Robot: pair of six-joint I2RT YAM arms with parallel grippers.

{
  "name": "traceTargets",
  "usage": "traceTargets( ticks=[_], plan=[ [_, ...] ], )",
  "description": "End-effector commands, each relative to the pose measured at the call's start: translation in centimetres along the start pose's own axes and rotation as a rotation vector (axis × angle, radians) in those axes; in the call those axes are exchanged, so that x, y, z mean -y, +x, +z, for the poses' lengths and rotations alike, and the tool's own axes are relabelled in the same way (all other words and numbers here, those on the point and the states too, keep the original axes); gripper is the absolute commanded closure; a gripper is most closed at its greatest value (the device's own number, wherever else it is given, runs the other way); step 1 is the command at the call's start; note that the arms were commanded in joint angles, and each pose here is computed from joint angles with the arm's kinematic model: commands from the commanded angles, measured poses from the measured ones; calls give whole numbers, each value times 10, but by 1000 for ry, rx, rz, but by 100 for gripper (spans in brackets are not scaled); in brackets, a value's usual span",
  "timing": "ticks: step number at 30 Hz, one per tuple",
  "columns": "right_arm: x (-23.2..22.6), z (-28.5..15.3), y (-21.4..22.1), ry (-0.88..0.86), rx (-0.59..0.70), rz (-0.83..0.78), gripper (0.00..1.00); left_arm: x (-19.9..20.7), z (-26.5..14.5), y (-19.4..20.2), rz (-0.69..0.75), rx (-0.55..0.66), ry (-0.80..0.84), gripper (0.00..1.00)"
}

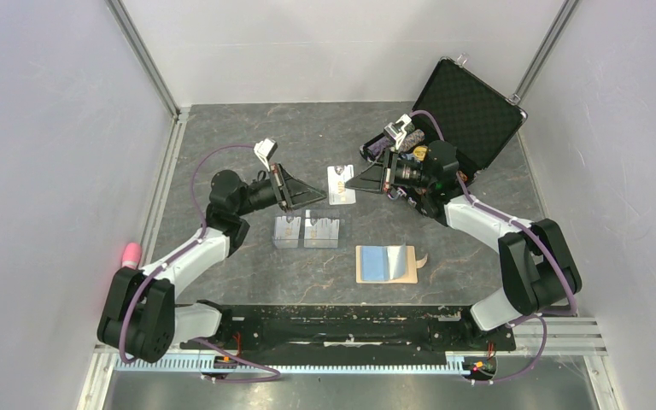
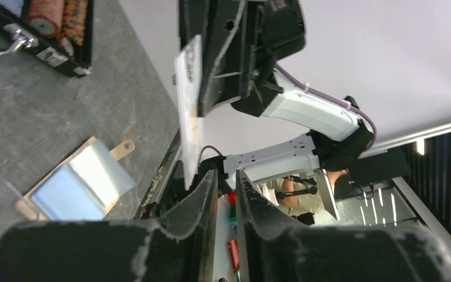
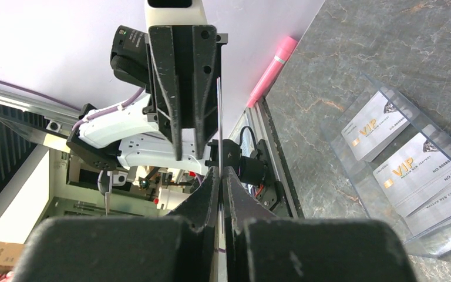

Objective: Put the credit cards into the card holder
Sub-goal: Place the credit card in the storage box.

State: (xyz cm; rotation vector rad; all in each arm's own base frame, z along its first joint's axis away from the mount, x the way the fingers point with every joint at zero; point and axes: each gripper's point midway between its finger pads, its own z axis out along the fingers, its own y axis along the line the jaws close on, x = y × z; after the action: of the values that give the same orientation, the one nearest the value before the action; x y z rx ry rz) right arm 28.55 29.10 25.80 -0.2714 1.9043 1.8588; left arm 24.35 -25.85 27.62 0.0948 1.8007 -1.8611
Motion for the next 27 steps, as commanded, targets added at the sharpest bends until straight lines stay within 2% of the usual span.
traceTargets(
  ticks=[1,4,8,15,22,27],
  plan=[
    [-14,2,-10,-36,16,-53,100,-17,1,-4,93,-24,-123,72],
    [-16,2,-9,-37,16,-52,100,-22,0,-5,114,-32,-163,64],
    [-13,1,-8,-35,15,-44,100,-24,1,-4,110,-45,-161,62],
    [-12,1,-6,-33,14,-36,100,-23,8,-8,113,-47,-142,68],
    [-9,1,-5,-29,15,-31,100,-21,14,-12,113,-57,-124,69],
    [-9,1,-5,-31,16,-30,100,-25,15,-12,104,-62,-129,76]
  ],
)
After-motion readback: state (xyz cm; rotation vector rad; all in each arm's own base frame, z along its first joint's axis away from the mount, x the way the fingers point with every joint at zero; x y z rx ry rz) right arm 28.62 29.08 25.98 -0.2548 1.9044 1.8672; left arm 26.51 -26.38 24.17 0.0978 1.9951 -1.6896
